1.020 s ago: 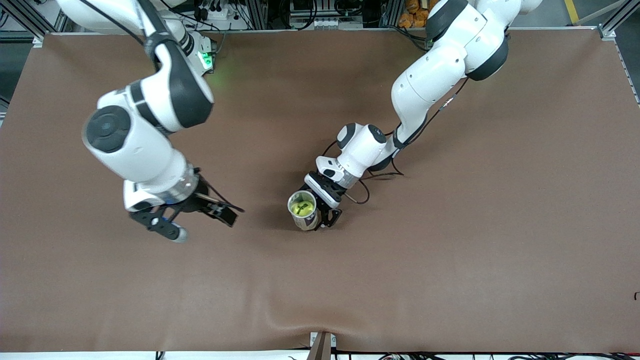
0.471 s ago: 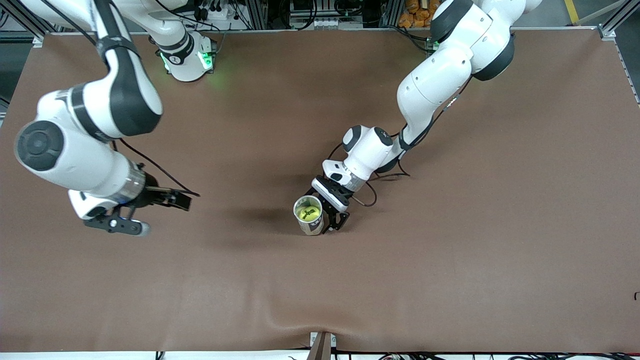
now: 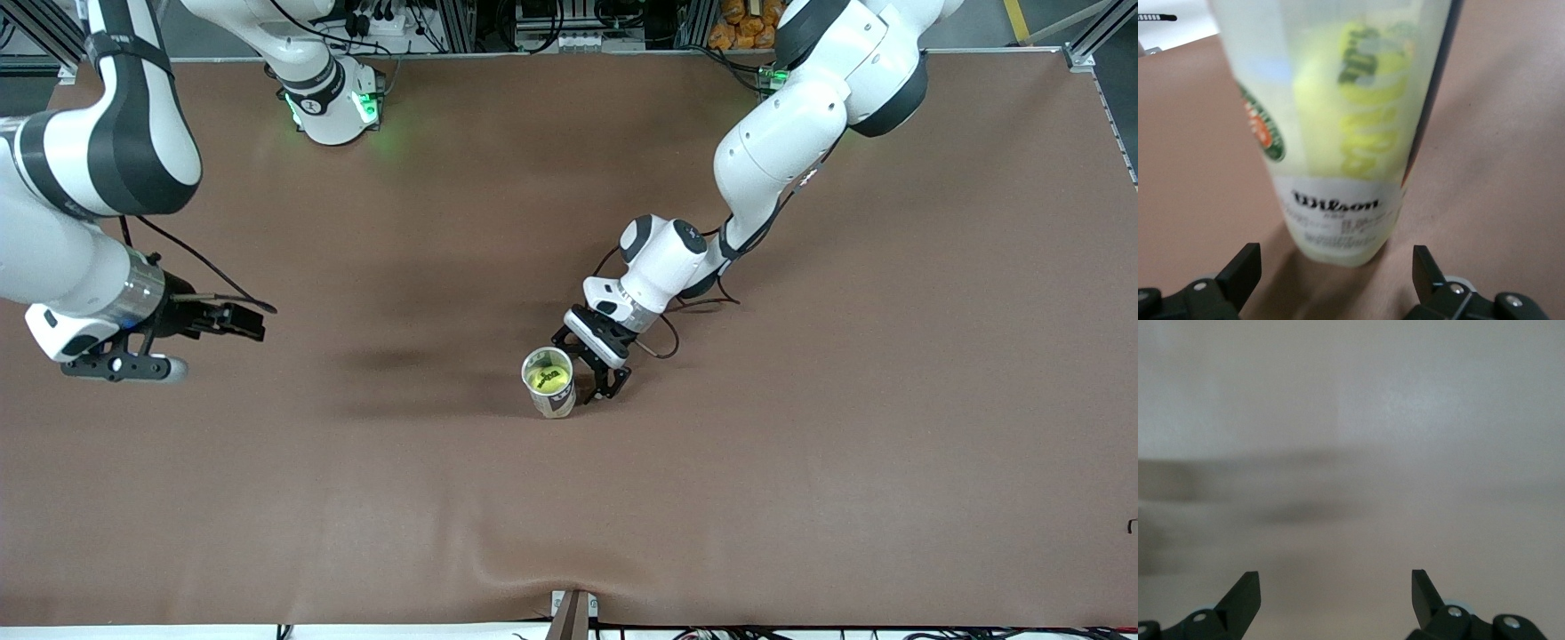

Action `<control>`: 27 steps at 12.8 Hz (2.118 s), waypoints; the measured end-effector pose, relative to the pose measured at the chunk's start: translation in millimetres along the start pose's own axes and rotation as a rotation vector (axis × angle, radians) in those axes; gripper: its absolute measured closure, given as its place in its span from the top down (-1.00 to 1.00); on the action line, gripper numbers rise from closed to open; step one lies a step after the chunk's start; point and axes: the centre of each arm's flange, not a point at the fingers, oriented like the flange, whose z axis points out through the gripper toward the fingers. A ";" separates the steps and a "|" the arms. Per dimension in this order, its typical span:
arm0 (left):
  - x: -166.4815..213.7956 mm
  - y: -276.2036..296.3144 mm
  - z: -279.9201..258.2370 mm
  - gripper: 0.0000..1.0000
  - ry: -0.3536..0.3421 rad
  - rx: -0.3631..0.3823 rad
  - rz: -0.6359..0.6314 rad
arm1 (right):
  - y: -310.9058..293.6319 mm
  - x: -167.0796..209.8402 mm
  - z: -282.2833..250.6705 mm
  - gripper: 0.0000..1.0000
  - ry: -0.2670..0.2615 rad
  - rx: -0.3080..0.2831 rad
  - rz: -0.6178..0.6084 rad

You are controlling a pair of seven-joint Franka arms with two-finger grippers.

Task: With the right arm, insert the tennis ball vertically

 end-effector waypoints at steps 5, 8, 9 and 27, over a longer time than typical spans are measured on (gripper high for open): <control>-6.7 -3.5 -11.0 1.00 -0.023 -0.025 -0.049 | 8.8 -54.0 -20.6 1.00 0.009 -0.014 -0.103; -1.5 -13.2 -18.8 1.00 -0.034 -0.068 -0.123 | 22.3 -67.5 -42.2 1.00 0.045 -0.038 -0.225; 0.9 -16.5 -22.0 1.00 -0.037 -0.083 -0.145 | 22.7 -70.3 -48.7 1.00 0.054 -0.067 -0.263; -13.6 -81.9 -71.6 1.00 -0.037 -0.098 -0.317 | 12.8 -85.4 -171.8 1.00 0.014 -0.025 -0.020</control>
